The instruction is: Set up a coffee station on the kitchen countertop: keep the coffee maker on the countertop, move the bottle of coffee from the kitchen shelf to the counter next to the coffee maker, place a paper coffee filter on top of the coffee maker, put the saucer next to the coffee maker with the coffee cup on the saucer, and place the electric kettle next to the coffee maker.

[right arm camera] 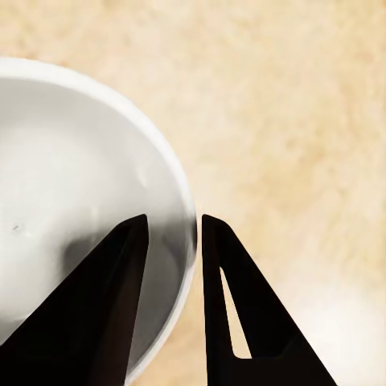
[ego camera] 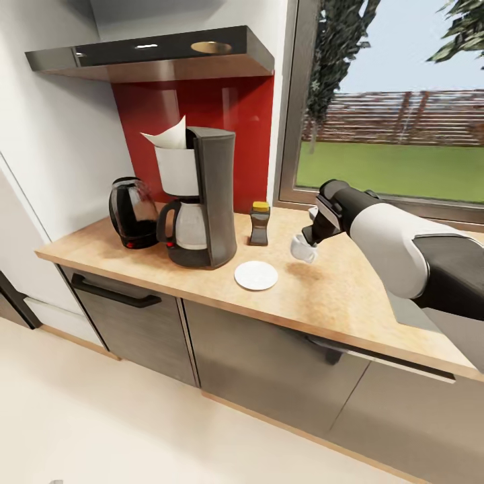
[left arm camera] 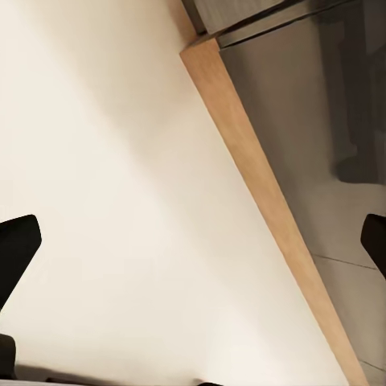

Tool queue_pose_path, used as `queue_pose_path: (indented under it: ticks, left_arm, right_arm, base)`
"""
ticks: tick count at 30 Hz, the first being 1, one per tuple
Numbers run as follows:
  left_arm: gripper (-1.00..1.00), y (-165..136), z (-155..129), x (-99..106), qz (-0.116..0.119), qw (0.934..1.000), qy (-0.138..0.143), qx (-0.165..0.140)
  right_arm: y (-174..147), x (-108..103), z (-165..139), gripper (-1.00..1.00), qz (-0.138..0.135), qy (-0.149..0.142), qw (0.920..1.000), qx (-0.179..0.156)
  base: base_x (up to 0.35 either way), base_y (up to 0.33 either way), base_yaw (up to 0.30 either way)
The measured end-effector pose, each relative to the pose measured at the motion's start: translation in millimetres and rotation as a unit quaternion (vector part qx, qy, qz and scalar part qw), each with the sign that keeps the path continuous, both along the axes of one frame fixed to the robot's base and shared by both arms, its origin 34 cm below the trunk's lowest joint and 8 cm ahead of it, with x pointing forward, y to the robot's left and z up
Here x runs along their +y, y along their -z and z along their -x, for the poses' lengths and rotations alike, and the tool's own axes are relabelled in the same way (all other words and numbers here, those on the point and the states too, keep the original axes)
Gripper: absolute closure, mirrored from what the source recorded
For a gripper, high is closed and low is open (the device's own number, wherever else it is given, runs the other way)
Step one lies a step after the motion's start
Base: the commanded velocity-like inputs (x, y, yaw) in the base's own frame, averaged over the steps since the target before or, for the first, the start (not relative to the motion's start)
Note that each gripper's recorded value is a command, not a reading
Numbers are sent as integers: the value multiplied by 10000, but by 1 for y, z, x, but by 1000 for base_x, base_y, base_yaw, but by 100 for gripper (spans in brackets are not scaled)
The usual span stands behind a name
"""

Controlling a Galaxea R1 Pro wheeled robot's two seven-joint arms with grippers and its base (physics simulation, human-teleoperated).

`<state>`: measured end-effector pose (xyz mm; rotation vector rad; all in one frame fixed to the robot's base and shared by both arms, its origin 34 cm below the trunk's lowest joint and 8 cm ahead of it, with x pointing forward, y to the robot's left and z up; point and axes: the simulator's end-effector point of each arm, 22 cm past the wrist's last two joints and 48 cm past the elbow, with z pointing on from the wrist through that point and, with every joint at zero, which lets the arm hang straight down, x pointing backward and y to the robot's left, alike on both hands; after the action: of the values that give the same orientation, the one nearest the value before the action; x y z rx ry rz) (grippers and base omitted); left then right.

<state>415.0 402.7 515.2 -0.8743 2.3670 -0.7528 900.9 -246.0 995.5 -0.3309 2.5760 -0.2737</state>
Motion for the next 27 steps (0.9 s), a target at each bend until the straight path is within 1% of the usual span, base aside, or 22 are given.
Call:
queue_pose_path:
  ticks: [6,8,9,13,16,23,27]
  left_arm:
    - [-100,0,0,0,-2,10000,-1,-3]
    - [-100,-1,0,2,-14,10000,-1,-4]
    - [-100,-1,0,2,-14,10000,-3,-4]
    - [-100,-1,0,2,-14,10000,-2,-2]
    - [-100,-1,0,2,-13,10000,-1,-3]
    - [-100,0,0,2,-15,10000,-1,0]
    - [-100,-1,0,2,-14,10000,-1,-3]
  right_arm:
    - [0,0,0,100,2,-1,10000,-2]
    - [-1,-1,0,100,39,-4,10000,-7]
    - [0,2,0,100,-31,-3,10000,2]
    - [-1,0,0,100,3,-3,10000,-2]
    - [-1,1,0,100,-5,-2,10000,-2]
    - [-1,0,0,100,3,-1,10000,-5]
    - [-1,1,0,100,-3,-2,10000,-7]
  base:
    - [0,68,0]
    - [0,208,0]
    - [0,149,0]
    - [0,110,0]
    - [0,236,0]
    - [0,64,0]
    - [0,152,0]
